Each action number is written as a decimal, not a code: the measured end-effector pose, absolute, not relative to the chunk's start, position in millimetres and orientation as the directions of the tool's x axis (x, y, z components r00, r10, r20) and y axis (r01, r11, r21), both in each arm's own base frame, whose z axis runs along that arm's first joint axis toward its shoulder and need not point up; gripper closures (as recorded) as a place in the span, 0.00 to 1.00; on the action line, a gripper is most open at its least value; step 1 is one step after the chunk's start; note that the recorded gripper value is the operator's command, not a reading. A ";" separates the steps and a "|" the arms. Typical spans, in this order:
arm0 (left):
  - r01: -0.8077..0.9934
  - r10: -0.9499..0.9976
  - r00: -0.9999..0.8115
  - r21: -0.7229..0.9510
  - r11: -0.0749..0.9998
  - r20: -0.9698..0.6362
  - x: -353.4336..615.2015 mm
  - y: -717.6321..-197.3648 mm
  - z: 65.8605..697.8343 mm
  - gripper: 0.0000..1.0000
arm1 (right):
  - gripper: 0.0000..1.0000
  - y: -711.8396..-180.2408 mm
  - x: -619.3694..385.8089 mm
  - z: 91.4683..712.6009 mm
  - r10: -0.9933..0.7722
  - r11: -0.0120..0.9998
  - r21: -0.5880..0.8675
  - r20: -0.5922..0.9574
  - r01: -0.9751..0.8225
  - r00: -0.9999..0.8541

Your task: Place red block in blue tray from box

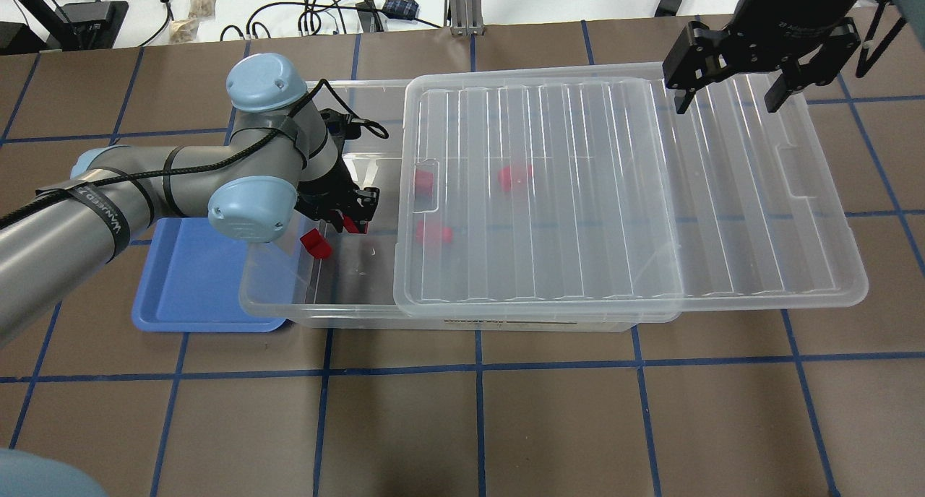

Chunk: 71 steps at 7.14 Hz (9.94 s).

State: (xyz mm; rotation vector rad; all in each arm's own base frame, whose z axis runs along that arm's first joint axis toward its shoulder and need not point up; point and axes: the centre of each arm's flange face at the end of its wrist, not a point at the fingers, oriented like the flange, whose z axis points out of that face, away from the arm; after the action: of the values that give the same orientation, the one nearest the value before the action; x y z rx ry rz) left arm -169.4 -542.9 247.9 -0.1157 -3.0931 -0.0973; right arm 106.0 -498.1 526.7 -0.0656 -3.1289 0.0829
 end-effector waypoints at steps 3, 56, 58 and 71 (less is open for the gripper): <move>0.069 0.065 -0.997 0.106 0.992 0.044 -166.8 -551.8 338.3 1.00 | 0.00 -498.6 106.0 525.7 0.042 0.998 -0.052 0.010 0.042 -0.999; 0.054 0.055 -0.998 0.041 0.998 -0.016 -91.9 -482.8 476.6 0.00 | 0.00 -573.3 -127.1 344.5 -0.099 0.990 0.104 -0.007 -0.099 -0.995; 0.051 0.052 -0.999 0.040 0.998 -0.017 -90.6 -483.0 477.2 0.00 | 0.00 -573.1 -108.0 345.9 -0.097 0.990 0.103 -0.003 -0.097 -0.995; 0.056 0.056 -0.998 0.038 0.998 -0.008 -93.7 -484.1 476.0 0.00 | 0.00 -568.8 24.0 353.3 -0.035 0.995 0.093 0.050 -0.030 -0.998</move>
State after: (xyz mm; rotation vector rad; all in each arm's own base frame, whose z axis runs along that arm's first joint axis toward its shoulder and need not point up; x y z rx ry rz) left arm -93.7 -484.1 476.0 -0.0886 -3.1492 -0.0594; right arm 24.0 -568.8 353.3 0.0502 -3.0859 -0.1424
